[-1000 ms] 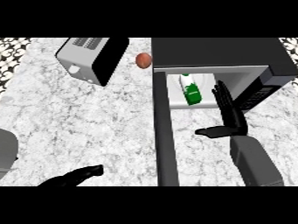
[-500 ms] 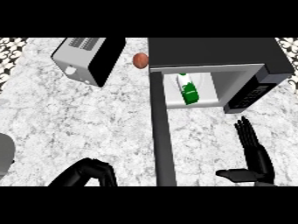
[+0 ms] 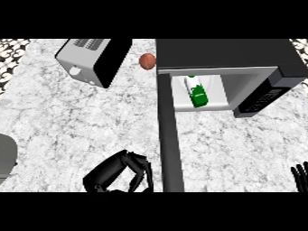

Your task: Pick up the milk, place it into the microwave and close the microwave

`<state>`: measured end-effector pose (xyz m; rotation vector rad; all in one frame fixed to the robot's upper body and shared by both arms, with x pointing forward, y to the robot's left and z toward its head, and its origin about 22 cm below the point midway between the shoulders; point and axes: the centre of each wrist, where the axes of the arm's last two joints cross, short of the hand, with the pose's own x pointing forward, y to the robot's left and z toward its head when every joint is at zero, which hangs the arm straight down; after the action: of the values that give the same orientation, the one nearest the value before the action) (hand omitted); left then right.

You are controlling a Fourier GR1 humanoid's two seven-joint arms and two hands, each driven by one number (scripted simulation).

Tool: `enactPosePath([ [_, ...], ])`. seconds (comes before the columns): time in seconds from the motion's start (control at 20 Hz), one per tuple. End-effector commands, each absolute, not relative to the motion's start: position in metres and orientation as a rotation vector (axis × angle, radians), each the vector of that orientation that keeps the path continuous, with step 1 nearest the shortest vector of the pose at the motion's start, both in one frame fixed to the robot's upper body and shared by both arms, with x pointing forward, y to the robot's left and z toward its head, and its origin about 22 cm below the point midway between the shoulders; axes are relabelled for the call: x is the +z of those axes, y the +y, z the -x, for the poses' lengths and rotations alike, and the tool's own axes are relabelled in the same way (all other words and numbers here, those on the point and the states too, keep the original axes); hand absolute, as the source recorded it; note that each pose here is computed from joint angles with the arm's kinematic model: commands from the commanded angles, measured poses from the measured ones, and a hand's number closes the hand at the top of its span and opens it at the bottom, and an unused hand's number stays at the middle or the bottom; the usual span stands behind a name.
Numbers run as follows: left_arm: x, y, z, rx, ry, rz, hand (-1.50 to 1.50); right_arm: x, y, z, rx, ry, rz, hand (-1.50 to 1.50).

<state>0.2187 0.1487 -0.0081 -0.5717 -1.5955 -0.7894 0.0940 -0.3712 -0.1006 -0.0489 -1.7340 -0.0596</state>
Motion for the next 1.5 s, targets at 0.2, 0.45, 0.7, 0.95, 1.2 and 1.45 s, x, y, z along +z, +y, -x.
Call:
enactPosePath([
  [0.2, -0.05, 0.086, -0.209, -0.854, -1.605, 0.582, 1.5, -0.055, -0.396, -0.051, -0.057, -1.843, -0.046, -1.5],
  [0.45, -0.05, 0.05, -0.188, -0.941, -1.545, 0.663, 1.5, -0.044, -0.394, -0.052, -0.051, -1.888, -0.159, -1.5],
  [0.7, -0.049, 0.024, -0.177, -0.922, -1.517, 0.627, 1.5, -0.023, -0.387, -0.061, -0.018, -1.911, -0.244, -1.5],
  [0.95, -0.037, 0.006, -0.177, -0.936, -1.539, 0.582, 1.5, 0.003, -0.375, -0.069, 0.034, -1.915, -0.348, -1.5],
  [1.2, -0.035, -0.001, -0.174, -0.877, -1.618, 0.526, 1.5, 0.033, -0.369, -0.089, 0.143, -1.951, -0.378, -1.5],
  [1.45, -0.017, -0.009, -0.197, -0.834, -1.672, 0.436, 1.5, 0.045, -0.361, -0.091, 0.174, -1.919, -0.444, -1.5],
])
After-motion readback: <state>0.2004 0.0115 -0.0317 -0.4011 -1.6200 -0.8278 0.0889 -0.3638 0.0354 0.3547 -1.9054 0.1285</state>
